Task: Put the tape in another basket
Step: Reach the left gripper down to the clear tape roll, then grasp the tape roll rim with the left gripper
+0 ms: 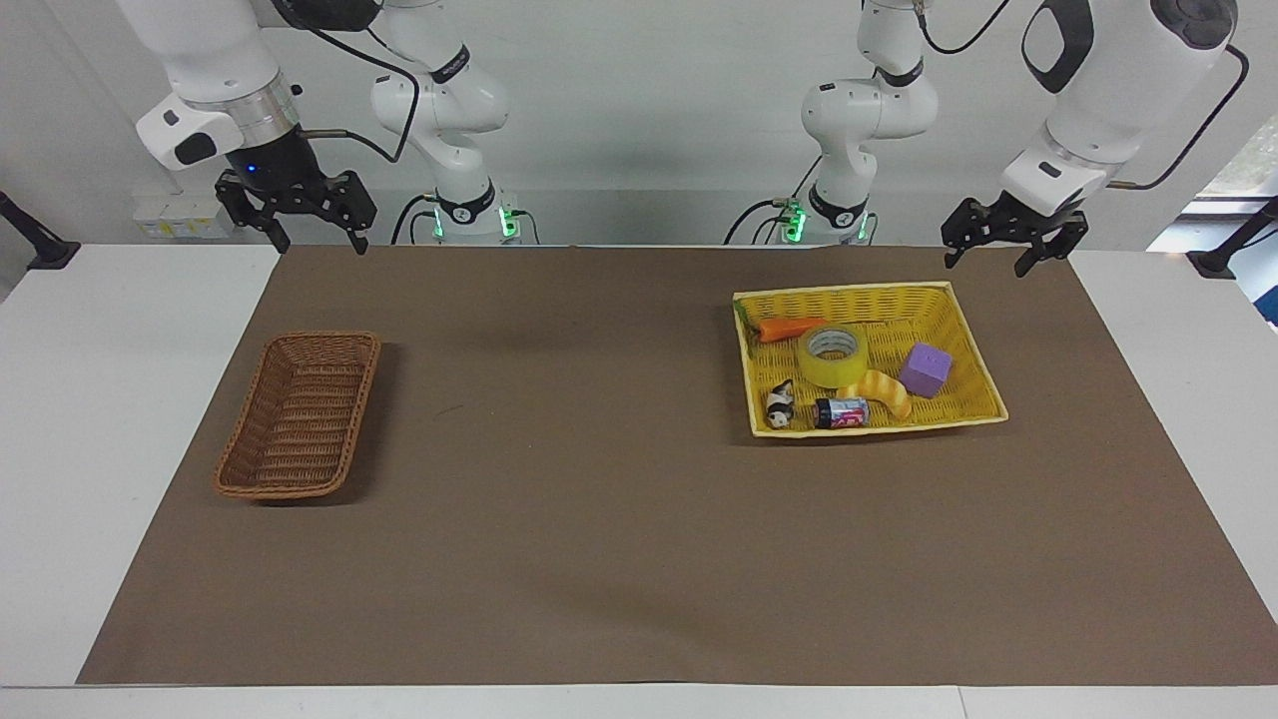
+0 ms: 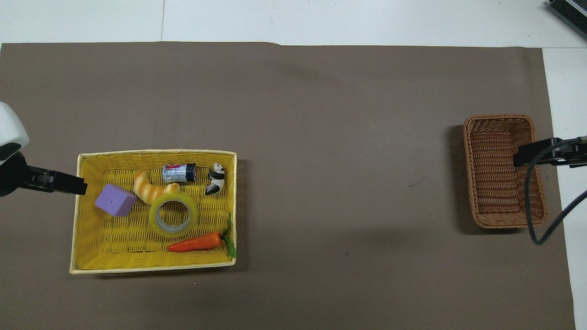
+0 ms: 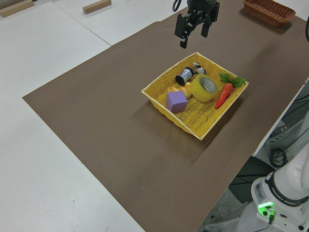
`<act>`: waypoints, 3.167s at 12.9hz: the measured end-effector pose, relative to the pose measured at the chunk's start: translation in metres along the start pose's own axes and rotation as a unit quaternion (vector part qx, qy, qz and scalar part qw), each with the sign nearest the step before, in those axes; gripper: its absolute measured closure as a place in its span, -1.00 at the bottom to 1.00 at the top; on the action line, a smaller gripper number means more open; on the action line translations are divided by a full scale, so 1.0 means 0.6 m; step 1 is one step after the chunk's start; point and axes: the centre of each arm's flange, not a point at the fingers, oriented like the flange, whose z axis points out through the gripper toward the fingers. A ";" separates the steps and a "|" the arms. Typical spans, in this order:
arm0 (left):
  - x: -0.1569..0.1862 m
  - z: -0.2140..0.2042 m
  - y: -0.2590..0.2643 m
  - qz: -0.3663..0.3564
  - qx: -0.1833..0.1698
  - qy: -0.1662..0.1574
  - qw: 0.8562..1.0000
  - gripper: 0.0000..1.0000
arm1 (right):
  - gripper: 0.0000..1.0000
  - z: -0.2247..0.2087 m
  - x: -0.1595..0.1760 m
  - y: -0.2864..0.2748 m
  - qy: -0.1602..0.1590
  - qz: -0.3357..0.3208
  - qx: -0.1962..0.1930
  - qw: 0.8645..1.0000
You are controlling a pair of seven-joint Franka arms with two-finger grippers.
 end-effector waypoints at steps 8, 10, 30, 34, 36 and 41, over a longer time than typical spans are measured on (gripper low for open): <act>0.027 0.176 0.095 0.059 0.002 0.016 0.998 -1.00 | -1.00 0.000 0.000 0.000 0.000 0.000 0.000 1.000; 0.024 0.210 0.098 0.058 -0.005 -0.001 0.998 -1.00 | -1.00 0.000 0.000 0.000 0.000 0.000 0.000 1.000; -0.060 0.391 0.054 -0.076 -0.122 -0.064 0.988 0.54 | -1.00 0.001 0.000 0.000 0.000 0.000 0.000 1.000; -0.030 0.310 0.036 -0.081 -0.145 -0.053 0.985 0.54 | -1.00 0.001 0.000 0.000 -0.001 0.000 0.000 1.000; -0.012 0.267 0.051 -0.083 -0.176 -0.036 0.980 0.54 | -1.00 0.001 0.000 -0.003 -0.001 -0.001 0.002 1.000; 0.002 0.233 0.127 -0.072 -0.248 -0.031 0.966 0.54 | -1.00 -0.002 -0.004 -0.053 -0.004 -0.017 0.079 0.997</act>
